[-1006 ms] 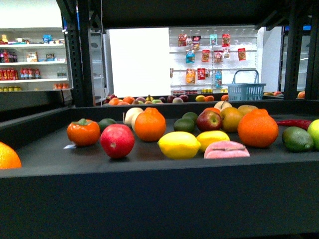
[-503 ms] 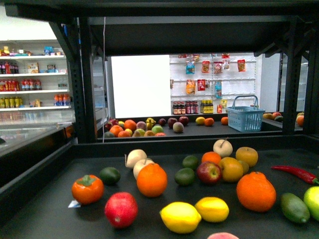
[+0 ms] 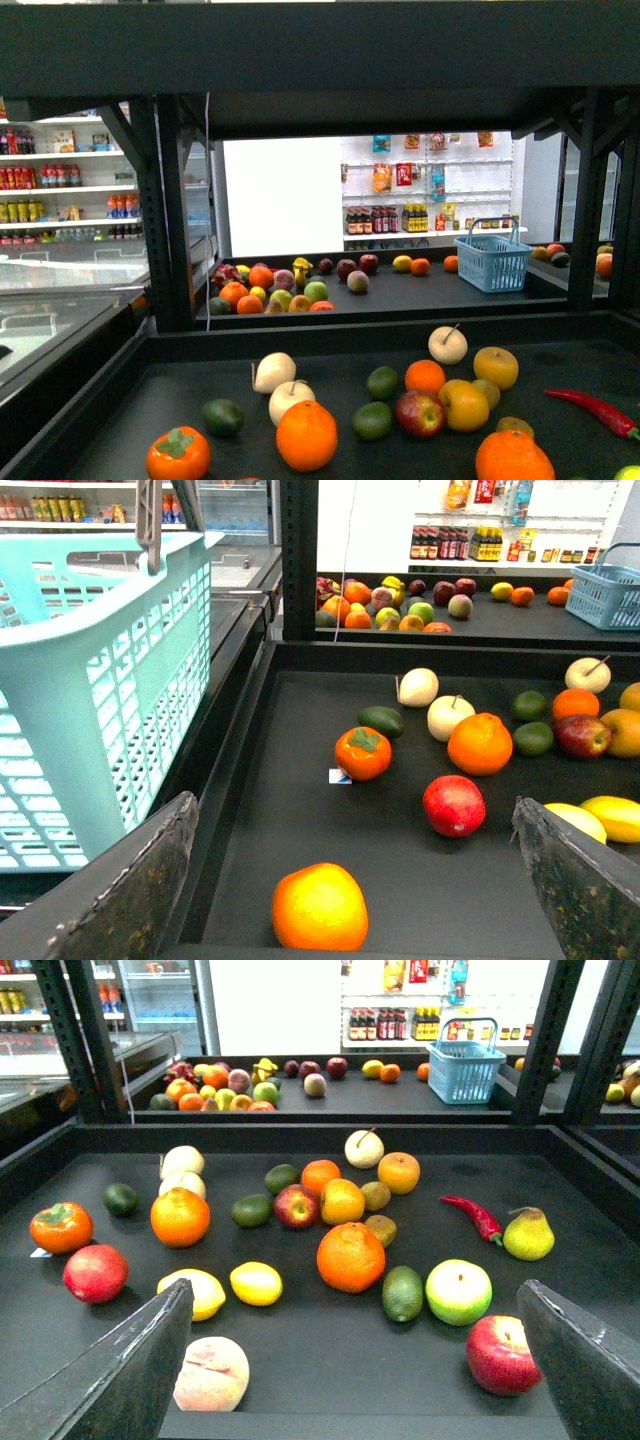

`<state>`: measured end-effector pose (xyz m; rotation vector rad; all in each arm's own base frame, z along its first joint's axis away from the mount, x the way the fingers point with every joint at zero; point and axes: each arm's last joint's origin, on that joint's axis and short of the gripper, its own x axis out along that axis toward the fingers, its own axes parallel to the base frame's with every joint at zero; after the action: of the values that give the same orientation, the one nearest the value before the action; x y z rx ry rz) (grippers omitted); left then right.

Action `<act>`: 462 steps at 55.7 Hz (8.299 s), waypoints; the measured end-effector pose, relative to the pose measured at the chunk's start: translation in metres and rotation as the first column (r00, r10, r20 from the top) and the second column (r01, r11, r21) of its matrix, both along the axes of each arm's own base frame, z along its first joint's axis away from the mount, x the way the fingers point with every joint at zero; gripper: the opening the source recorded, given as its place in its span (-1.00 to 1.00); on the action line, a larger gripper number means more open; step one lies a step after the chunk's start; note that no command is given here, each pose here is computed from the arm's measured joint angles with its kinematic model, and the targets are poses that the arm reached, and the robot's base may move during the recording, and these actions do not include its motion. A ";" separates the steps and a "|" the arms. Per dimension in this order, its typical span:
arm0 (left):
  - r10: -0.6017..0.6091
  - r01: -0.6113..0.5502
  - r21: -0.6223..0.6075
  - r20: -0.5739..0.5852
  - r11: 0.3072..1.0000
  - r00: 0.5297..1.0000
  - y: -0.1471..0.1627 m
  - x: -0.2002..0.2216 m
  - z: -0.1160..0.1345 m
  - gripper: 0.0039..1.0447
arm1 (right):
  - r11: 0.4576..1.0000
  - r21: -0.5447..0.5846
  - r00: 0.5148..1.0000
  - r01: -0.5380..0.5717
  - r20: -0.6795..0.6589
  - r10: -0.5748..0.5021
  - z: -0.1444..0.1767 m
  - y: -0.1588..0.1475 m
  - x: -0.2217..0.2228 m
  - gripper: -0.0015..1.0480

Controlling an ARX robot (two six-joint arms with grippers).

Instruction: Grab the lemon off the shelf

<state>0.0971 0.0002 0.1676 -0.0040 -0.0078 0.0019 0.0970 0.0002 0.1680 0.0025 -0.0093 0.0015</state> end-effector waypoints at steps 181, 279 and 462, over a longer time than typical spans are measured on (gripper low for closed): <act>0.144 -0.335 -0.923 -0.311 0.189 0.939 0.217 0.300 0.102 -0.13 | 1.000 0.000 1.000 0.000 0.000 0.000 0.000 0.000 0.000 0.86; -0.704 0.311 -0.721 -0.333 0.619 0.628 -0.064 0.259 0.101 -0.70 | 1.000 0.000 1.000 0.000 0.000 0.000 0.000 0.000 0.000 0.86; -0.726 0.358 -0.708 -0.317 0.609 0.610 -0.121 0.274 0.095 -0.71 | 0.588 -0.275 0.607 -0.761 -0.621 0.495 -0.263 0.027 0.399 0.86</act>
<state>0.3715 -0.1207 0.2627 -0.6466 0.6355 -0.6720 0.4965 0.0267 -0.0946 -0.5551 0.5147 0.7745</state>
